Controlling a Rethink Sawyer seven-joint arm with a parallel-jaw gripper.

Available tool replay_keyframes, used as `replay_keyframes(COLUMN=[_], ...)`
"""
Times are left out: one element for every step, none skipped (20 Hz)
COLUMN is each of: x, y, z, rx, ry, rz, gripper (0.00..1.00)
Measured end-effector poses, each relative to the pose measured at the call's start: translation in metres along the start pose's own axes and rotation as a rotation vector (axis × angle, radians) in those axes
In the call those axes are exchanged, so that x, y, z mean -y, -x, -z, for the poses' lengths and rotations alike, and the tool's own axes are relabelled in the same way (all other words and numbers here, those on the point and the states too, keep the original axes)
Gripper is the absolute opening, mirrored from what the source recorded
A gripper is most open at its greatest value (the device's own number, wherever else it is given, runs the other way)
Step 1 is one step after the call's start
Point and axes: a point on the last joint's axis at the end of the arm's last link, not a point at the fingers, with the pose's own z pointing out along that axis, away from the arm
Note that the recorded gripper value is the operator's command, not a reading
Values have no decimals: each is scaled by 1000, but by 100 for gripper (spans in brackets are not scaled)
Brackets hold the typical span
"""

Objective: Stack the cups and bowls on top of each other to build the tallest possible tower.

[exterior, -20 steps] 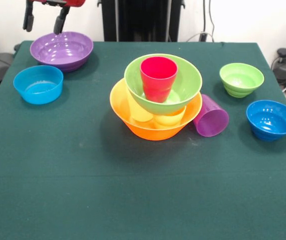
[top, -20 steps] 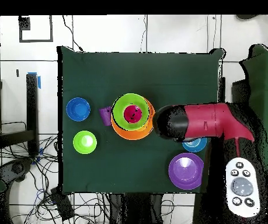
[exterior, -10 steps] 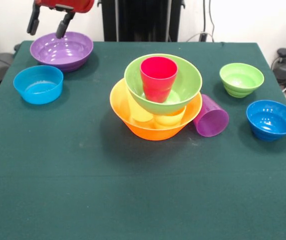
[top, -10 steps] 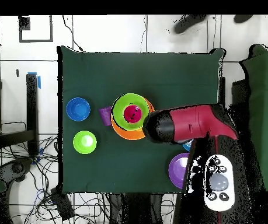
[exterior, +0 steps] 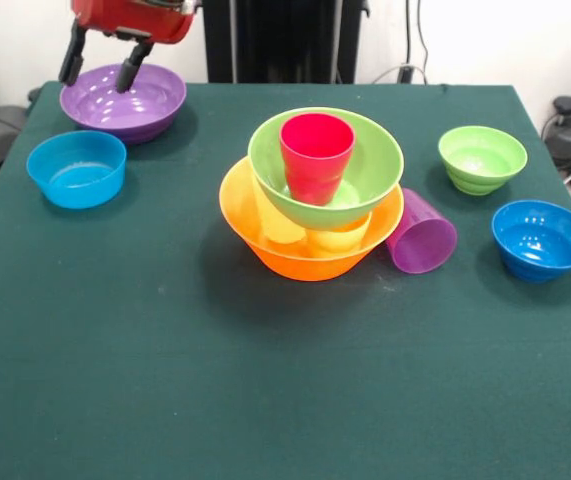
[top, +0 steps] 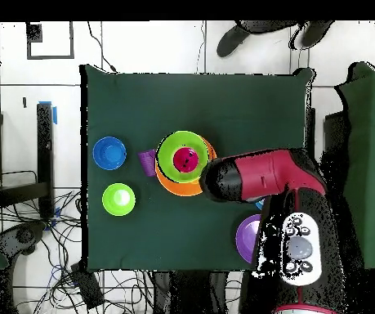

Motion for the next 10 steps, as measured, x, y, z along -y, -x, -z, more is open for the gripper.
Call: replay_keyframes(x=[3, 5, 9, 12, 15, 17, 20, 21, 21, 21], y=[-2, -2, -3, -4, -5, -5, -6, -7, -8, -9], z=[-6, -9, -15, -21, -27, -34, -44, -52, -59, -65], rx=[2, 5, 10, 15, 20, 27, 34, 38, 41, 43], ry=[19, 29, 51, 73, 94, 123, 158, 189, 216, 244], rz=[-17, -26, -44, -61, -74, -86, -94, -94, -87, -80], gripper=[100, 100, 100, 100, 100, 100, 100, 100, 100, 100])
